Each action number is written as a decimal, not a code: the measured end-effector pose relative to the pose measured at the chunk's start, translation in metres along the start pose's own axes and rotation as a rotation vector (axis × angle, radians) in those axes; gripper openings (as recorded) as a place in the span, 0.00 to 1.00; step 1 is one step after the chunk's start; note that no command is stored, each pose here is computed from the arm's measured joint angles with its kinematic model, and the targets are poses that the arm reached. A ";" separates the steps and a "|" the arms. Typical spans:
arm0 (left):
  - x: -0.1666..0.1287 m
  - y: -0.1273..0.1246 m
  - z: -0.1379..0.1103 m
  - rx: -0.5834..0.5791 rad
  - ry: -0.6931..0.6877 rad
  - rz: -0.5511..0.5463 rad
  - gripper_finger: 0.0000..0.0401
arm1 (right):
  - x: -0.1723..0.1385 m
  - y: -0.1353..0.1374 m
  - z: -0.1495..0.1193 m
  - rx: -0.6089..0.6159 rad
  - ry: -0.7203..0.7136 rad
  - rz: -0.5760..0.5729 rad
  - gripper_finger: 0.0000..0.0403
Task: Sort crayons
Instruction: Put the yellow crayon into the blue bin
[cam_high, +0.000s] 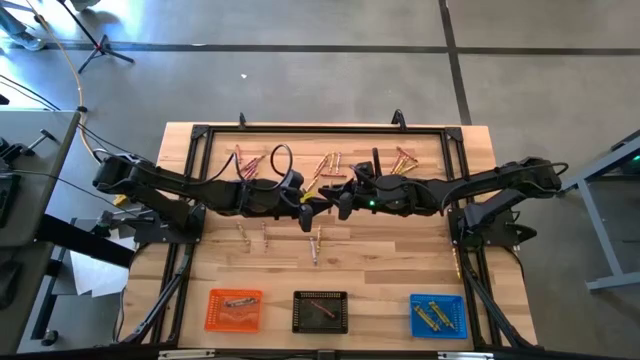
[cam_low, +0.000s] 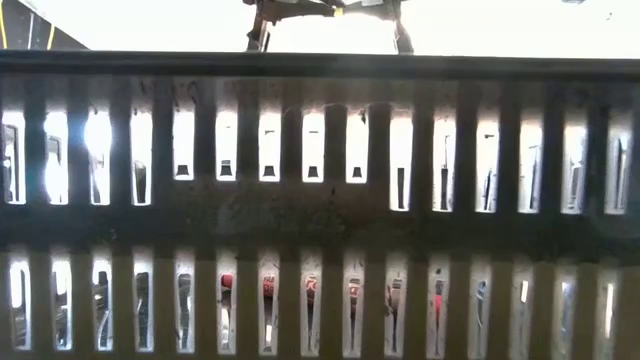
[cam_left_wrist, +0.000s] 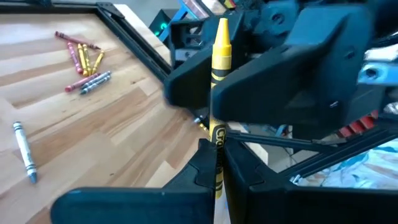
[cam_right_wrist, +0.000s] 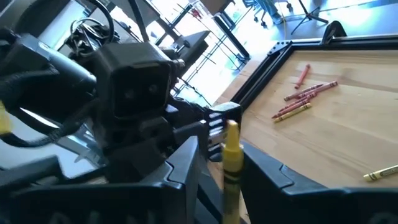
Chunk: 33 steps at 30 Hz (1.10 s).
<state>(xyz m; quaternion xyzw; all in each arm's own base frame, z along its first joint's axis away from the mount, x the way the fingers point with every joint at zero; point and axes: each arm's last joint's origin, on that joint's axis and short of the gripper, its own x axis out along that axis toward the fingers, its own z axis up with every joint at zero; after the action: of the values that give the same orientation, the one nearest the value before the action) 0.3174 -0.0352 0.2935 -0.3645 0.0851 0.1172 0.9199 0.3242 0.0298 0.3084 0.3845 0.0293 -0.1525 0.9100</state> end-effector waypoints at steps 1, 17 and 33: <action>0.000 0.000 0.001 0.000 -0.001 0.001 0.00 | 0.000 0.000 0.000 -0.002 0.001 -0.002 0.21; 0.002 0.006 0.005 0.016 0.018 0.008 0.18 | -0.014 -0.004 0.013 -0.053 0.028 -0.043 0.02; 0.004 0.014 0.009 0.009 0.072 -0.011 0.26 | -0.140 0.003 -0.048 0.228 1.010 -0.302 0.02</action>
<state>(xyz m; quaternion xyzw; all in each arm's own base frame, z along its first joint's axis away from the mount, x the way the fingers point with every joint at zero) 0.3183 -0.0183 0.2899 -0.3646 0.1166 0.0987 0.9186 0.1949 0.1014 0.3007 0.4978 0.5014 -0.0801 0.7031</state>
